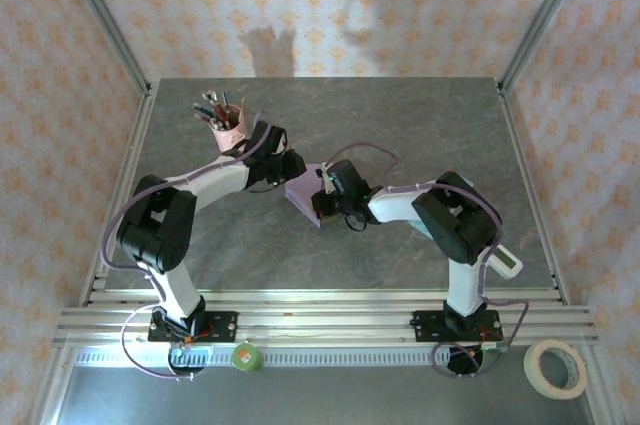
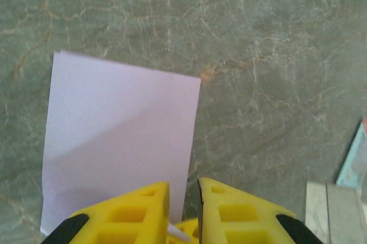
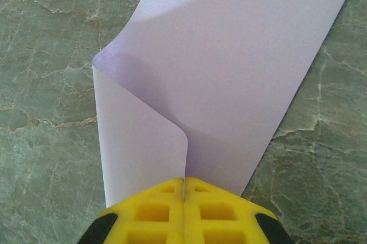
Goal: Fold a paper plane with a square sheet of paper (pick it up from the middle)
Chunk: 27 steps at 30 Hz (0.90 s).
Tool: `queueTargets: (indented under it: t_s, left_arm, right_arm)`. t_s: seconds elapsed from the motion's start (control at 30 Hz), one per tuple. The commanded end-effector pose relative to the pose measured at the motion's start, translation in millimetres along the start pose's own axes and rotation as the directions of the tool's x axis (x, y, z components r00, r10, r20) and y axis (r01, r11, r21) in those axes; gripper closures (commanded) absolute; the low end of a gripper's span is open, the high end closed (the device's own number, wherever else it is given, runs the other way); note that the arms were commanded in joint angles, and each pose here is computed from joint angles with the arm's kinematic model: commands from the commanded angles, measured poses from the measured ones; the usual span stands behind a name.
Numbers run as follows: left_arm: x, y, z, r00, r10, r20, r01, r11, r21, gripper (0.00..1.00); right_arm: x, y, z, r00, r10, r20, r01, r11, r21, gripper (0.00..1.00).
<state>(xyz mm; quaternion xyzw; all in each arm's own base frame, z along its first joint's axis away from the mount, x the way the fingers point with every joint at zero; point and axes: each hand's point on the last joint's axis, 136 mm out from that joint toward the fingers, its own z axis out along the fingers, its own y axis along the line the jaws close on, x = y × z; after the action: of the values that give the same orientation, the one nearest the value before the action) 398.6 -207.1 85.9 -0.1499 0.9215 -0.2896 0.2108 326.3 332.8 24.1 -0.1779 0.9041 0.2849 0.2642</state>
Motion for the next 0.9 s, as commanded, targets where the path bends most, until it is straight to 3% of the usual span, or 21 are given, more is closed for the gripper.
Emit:
queueTargets:
  t_s: [0.0, 0.23, 0.87]
  left_arm:
    - [14.3, -0.5, 2.6, 0.996, -0.075, -0.038, 0.078, 0.995, 0.066, 0.80]
    - [41.1, -1.5, 9.0, 0.985, -0.137, -0.109, 0.151, 0.980, 0.133, 0.88]
    - [54.9, 41.0, 22.8, 0.985, -0.145, -0.096, 0.139, 0.988, -0.065, 0.90]
  right_arm:
    - [18.4, -16.6, 7.3, 0.996, 0.056, -0.069, -0.053, 0.997, 0.052, 1.00]
    - [22.8, -22.1, 9.4, 0.994, 0.070, -0.080, -0.065, 0.996, 0.066, 1.00]
    - [27.8, -29.7, 10.2, 0.993, 0.070, -0.094, -0.063, 0.995, 0.080, 1.00]
